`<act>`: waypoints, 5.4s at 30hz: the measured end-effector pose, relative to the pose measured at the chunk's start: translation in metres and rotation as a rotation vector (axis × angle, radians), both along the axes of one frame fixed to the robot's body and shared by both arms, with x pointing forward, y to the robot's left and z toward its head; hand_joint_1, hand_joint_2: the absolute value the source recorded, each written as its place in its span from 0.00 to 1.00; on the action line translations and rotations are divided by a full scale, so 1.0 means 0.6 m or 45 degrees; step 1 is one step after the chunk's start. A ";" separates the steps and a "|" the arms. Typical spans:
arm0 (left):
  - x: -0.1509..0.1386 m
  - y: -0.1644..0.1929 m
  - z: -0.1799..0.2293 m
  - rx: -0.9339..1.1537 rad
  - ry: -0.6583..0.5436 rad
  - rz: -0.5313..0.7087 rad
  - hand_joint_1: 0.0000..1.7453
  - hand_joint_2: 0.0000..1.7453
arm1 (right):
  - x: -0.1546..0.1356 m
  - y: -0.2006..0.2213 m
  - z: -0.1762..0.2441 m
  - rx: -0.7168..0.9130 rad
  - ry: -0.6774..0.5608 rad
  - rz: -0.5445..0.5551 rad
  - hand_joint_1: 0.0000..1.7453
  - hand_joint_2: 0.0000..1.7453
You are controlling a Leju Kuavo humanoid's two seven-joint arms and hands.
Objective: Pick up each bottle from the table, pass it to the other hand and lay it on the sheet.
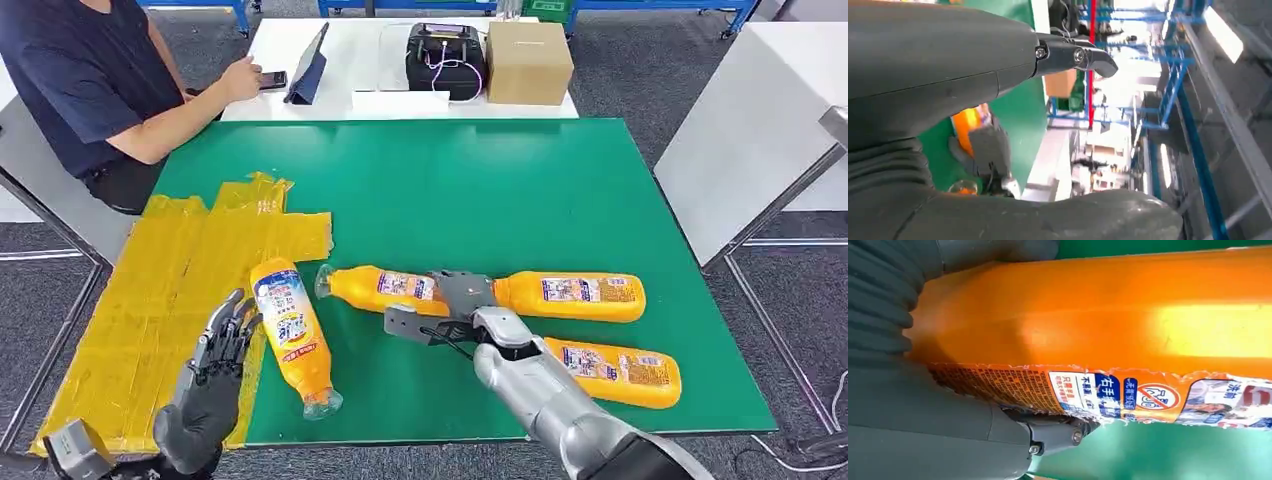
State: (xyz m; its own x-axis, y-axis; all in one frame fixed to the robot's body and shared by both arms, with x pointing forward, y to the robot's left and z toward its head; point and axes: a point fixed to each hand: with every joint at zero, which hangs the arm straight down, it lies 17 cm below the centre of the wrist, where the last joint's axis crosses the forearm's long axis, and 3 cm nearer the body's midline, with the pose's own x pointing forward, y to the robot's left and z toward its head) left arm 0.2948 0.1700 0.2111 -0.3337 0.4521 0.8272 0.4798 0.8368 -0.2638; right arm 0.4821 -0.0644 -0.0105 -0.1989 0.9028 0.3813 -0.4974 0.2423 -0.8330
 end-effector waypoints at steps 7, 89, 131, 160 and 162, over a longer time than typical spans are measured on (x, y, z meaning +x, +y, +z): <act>-0.015 0.052 -0.012 -0.201 0.151 0.125 0.00 1.00 | -0.026 0.025 0.147 0.557 -0.265 -0.179 1.00 1.00; -0.022 0.050 -0.046 1.216 -0.157 0.879 1.00 1.00 | -0.367 0.115 0.278 0.663 -0.465 0.430 0.00 0.00; 0.183 0.270 -0.337 2.408 0.162 0.799 0.00 0.00 | -0.311 -0.307 0.236 0.157 -0.246 0.261 0.00 1.00; 0.159 0.118 -0.193 1.205 0.180 0.383 0.00 0.00 | -0.293 -0.416 0.148 -0.198 -0.195 0.055 0.00 1.00; 0.147 0.106 -0.140 0.985 0.153 0.366 0.00 0.00 | -0.293 -0.426 0.128 -0.211 -0.162 0.020 0.00 1.00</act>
State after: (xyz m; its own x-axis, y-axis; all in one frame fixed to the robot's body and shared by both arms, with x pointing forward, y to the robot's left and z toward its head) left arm 0.3831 0.2333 0.1272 -0.2390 -0.3474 0.9068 0.2252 0.8885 0.3998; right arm 0.3061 -0.3197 0.0663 -0.2508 0.9474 0.1988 -0.3883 0.0896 -0.9172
